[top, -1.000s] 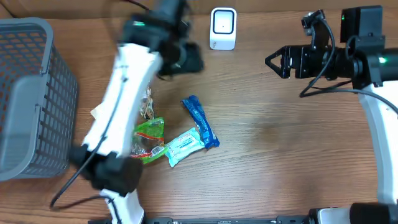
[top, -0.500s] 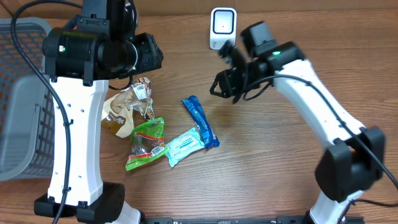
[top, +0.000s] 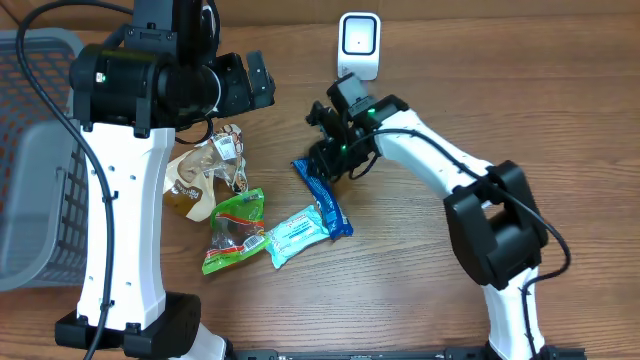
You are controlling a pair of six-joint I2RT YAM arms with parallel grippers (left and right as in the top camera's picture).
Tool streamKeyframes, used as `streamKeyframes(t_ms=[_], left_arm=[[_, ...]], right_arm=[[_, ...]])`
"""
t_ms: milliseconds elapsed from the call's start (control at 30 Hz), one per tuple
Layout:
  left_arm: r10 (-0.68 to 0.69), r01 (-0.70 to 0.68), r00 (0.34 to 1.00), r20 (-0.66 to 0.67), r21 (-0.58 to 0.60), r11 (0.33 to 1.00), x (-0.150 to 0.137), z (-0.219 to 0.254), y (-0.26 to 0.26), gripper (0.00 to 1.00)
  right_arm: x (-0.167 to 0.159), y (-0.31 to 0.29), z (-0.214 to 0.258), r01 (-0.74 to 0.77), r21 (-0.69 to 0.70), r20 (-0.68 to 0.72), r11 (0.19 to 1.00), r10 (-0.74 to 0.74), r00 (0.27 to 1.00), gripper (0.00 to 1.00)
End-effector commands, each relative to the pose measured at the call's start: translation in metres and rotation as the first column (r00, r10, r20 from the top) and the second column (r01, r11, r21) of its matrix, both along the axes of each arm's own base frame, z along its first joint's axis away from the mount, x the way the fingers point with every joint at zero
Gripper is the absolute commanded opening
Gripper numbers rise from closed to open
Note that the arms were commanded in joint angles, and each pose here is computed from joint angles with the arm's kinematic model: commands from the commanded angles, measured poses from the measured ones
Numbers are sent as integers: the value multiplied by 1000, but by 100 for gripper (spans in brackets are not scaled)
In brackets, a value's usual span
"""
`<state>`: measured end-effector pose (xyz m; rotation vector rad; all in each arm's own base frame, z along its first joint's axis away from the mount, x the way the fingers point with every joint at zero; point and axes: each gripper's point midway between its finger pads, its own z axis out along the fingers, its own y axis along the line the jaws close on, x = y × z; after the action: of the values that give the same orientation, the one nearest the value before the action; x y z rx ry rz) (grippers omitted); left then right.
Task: Scan the item barcode
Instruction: 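Move the right gripper down onto the blue bag and grasp it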
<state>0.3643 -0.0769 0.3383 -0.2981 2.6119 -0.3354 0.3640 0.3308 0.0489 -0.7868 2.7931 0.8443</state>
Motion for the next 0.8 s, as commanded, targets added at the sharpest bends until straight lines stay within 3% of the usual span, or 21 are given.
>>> streamKeyframes(t_ms=[0, 133, 167, 267, 367, 567, 767], left_arm=[[3, -3, 1000, 4, 4, 1000, 3, 0, 0, 100], [3, -3, 1000, 4, 4, 1000, 3, 0, 0, 100], [3, -3, 1000, 4, 4, 1000, 3, 0, 0, 100], [3, -3, 1000, 4, 4, 1000, 3, 0, 0, 100], [3, -3, 1000, 4, 4, 1000, 3, 0, 0, 100], [3, -3, 1000, 4, 4, 1000, 3, 0, 0, 100], [3, -3, 1000, 4, 4, 1000, 3, 0, 0, 100]], right_arm=[[-3, 10, -14, -9, -14, -13, 1000, 9, 1000, 42], [5, 5, -19, 86, -61, -17, 994, -87, 996, 32], [15, -3, -23, 204, -111, -16, 973, -207, 978, 25], [26, -18, -28, 380, -189, -4, 905, -388, 922, 17], [27, -28, -32, 477, -238, -5, 846, -493, 870, 4], [22, -53, -39, 594, -345, 15, 727, -628, 778, 4], [37, -82, -25, 626, -371, 46, 686, -659, 751, 4]])
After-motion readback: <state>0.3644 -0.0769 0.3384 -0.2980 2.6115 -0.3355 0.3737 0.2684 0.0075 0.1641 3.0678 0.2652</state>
